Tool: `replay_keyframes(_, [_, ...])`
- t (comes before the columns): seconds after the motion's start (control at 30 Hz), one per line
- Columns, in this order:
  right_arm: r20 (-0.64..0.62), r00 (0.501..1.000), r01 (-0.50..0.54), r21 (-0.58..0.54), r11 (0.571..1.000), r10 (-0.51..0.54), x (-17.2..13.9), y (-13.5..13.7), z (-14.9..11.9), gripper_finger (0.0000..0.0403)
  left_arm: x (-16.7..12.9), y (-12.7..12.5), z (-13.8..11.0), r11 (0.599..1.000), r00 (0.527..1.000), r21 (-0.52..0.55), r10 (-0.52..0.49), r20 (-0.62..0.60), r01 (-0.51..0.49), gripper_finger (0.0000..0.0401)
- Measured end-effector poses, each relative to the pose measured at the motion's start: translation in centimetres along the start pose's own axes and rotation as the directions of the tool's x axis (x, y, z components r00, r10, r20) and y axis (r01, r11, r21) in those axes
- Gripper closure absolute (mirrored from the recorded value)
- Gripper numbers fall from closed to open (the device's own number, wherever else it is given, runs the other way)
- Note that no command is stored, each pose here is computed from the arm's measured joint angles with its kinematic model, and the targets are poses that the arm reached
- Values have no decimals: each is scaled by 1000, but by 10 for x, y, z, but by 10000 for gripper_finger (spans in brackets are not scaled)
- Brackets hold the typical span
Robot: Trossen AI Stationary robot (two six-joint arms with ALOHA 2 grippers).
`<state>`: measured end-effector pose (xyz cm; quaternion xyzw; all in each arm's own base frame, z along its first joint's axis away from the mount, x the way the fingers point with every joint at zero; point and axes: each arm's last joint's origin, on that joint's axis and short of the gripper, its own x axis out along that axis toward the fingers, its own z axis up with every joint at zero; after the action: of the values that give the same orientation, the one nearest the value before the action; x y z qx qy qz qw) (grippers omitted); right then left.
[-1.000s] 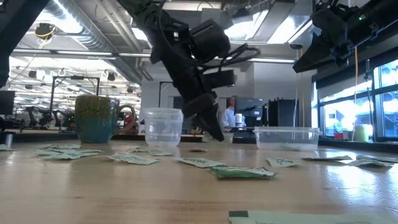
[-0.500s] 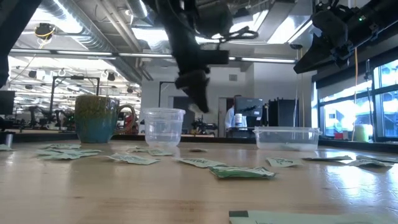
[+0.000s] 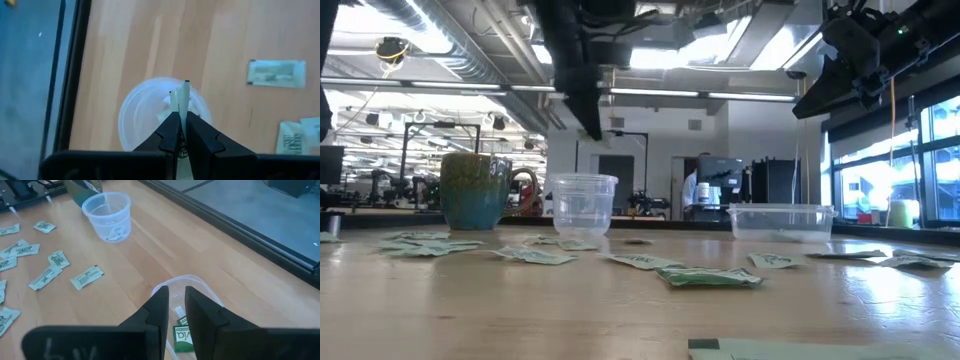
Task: Pick and place items into bin
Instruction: Put the white stevia packet into the left transparent bin
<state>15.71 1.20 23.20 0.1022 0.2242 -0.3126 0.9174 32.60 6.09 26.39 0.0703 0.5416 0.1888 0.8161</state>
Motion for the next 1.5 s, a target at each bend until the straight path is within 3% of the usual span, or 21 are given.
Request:
replay_keyframes(0.17, [2, 1000, -2, 2, 1000, 2, 0, 0, 0, 336, 15, 1, -11, 998, 997, -48, -49, 68, 52, 379])
replay_keyframes(0.3, [4, 1000, -3, 7, 1000, 3, 0, 0, 1, 336, 32, 3, -16, 997, 994, -70, -31, 103, 38, 379])
replay_keyframes(0.53, [8, 1000, -6, 12, 1000, 5, 0, 1, 1, 336, 48, 13, -30, 992, 999, -121, -12, 49, 18, 379])
replay_keyframes(0.73, [8, 1000, -5, 12, 1000, 5, 0, 1, 1, 336, 51, 17, -33, 989, 1000, -150, -4, 27, 8, 375])
replay_keyframes(1.07, [8, 1000, -5, 12, 1000, 5, 0, 1, 1, 336, 51, 18, -34, 986, 1000, -164, -8, 20, 11, 325])
replay_keyframes(1.27, [8, 1000, -5, 11, 1000, 5, 0, 1, 1, 336, 34, 20, -36, 988, 999, -154, 30, 30, -25, 308])
replay_keyframes(1.4, [8, 1000, -5, 12, 1000, 5, 0, 1, 1, 336, 19, 11, -31, 987, 988, -121, -92, 127, 108, 300])
replay_keyframes(1.5, [9, 1000, -5, 14, 1000, 5, 0, 1, 1, 336, 15, -4, -26, 971, 956, -2, -235, 174, 239, 289])
